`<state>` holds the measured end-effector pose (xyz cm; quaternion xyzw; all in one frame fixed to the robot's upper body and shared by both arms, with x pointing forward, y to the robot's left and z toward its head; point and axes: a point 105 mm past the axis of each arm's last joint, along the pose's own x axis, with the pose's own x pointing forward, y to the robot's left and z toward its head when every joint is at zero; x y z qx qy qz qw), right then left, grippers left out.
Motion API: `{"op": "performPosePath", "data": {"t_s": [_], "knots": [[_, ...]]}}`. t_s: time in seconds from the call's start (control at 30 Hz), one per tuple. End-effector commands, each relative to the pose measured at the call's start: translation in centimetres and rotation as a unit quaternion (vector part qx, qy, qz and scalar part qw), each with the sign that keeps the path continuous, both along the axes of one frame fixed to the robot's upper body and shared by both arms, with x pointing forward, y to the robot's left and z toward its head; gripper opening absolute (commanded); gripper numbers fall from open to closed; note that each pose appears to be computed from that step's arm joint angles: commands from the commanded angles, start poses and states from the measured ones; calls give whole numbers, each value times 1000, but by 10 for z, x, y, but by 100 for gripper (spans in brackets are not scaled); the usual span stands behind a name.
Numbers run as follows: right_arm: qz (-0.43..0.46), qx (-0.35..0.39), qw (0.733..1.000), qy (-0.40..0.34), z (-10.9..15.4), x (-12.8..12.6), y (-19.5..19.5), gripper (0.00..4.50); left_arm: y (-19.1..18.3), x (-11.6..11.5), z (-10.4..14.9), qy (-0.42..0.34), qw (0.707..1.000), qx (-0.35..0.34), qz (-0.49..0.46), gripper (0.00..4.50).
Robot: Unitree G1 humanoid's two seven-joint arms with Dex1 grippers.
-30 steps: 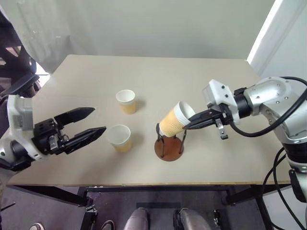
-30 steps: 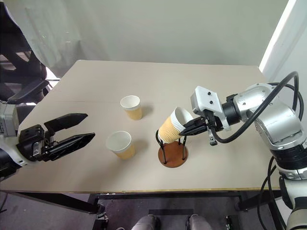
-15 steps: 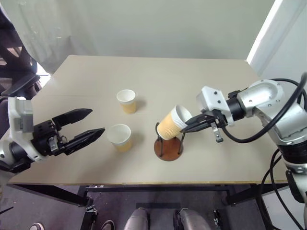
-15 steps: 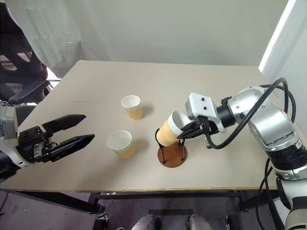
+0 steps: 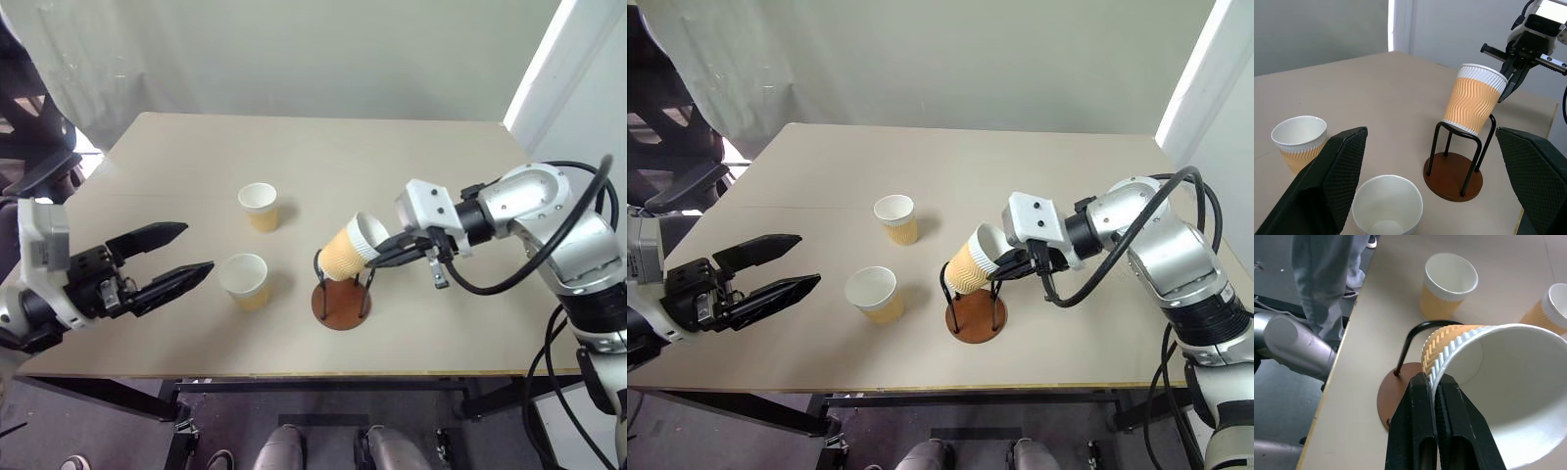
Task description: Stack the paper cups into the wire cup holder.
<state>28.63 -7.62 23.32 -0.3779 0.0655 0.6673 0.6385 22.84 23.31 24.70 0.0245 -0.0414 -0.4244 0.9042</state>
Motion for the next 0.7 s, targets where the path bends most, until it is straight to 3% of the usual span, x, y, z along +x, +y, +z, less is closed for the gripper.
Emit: {"op": "performPosePath", "data": {"t_s": [0.03,0.17,0.27,0.5,0.63,0.7], "knots": [[11,-8,1000,-16,7,-4,-4,4,-2,-2,8,-21,1000,17,-2,450],[22,-10,1000,-15,8,-7,-3,4,-2,-1,8,-21,1000,17,-3,450],[27,-10,999,-15,9,-9,-2,59,-3,0,8,-21,1000,18,-4,450],[25,-11,999,-18,8,-8,-1,299,-3,0,8,-22,1000,20,-4,450],[19,14,999,-28,25,-5,-4,299,-1,1,7,-10,999,35,-3,450],[29,39,999,-18,37,-9,-7,299,0,6,-8,38,995,92,0,450]]}}
